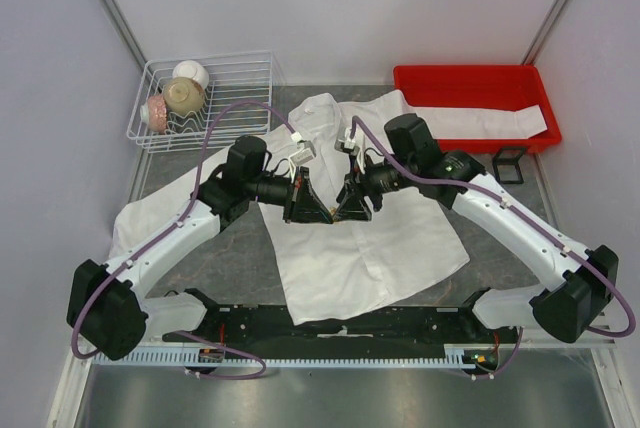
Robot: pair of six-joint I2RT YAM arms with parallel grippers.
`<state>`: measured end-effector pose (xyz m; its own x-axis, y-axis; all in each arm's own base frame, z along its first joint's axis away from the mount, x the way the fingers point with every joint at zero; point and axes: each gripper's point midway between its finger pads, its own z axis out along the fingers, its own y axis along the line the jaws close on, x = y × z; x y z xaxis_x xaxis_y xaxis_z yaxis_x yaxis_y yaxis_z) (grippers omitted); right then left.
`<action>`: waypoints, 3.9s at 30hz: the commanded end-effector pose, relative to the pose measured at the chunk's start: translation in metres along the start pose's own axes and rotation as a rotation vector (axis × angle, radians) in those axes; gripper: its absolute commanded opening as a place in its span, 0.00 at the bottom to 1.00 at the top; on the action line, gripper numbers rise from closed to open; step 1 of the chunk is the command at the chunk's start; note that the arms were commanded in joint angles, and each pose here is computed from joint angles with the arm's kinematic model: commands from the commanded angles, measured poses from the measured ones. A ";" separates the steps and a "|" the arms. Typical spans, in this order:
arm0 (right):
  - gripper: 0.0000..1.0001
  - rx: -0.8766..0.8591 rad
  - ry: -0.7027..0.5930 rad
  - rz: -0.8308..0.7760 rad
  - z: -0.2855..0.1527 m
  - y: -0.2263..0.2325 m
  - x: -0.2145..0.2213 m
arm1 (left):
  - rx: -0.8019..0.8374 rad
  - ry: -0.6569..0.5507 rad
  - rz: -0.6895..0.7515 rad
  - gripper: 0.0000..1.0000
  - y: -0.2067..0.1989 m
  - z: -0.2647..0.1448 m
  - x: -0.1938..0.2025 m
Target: Pin the brooch onto the clothing
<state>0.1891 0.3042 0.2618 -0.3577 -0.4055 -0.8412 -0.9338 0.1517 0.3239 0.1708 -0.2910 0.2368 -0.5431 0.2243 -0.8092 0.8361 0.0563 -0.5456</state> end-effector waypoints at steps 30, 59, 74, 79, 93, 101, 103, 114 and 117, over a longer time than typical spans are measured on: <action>0.49 0.188 0.037 -0.183 -0.021 -0.021 -0.021 | 0.010 0.007 -0.063 0.02 -0.004 -0.003 -0.004; 0.65 0.178 -0.218 -0.550 -0.068 0.011 -0.051 | -0.417 -0.258 1.387 0.02 -0.060 -0.050 -0.085; 0.47 0.111 -0.306 -0.752 -0.051 0.059 -0.069 | -0.268 -0.246 1.247 0.02 -0.068 -0.033 -0.065; 0.44 0.096 -0.292 -0.766 -0.044 0.061 -0.064 | -0.286 -0.243 1.237 0.02 -0.064 -0.033 -0.066; 0.27 0.120 -0.242 -0.821 -0.031 0.058 -0.058 | -0.285 -0.209 1.216 0.02 -0.057 -0.030 -0.061; 0.25 0.142 -0.186 -0.877 -0.026 0.051 -0.049 | -0.286 -0.199 1.217 0.02 -0.056 -0.030 -0.061; 0.25 0.156 -0.173 -0.894 -0.026 0.048 -0.049 | -0.283 -0.196 1.220 0.02 -0.057 -0.030 -0.061; 0.00 0.201 -0.118 -0.993 -0.026 0.043 -0.056 | -0.283 -0.180 1.204 0.02 -0.060 -0.031 -0.065; 0.00 0.295 -0.153 -1.062 -0.038 0.036 -0.069 | -0.315 -0.154 1.171 0.36 -0.057 -0.037 -0.064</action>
<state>0.1648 0.3089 0.3185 0.5493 -0.3466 -0.7604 -0.8223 -0.0622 -0.5656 0.1641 -0.2756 0.2960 0.5497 0.2185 -0.8063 0.8087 0.1025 0.5792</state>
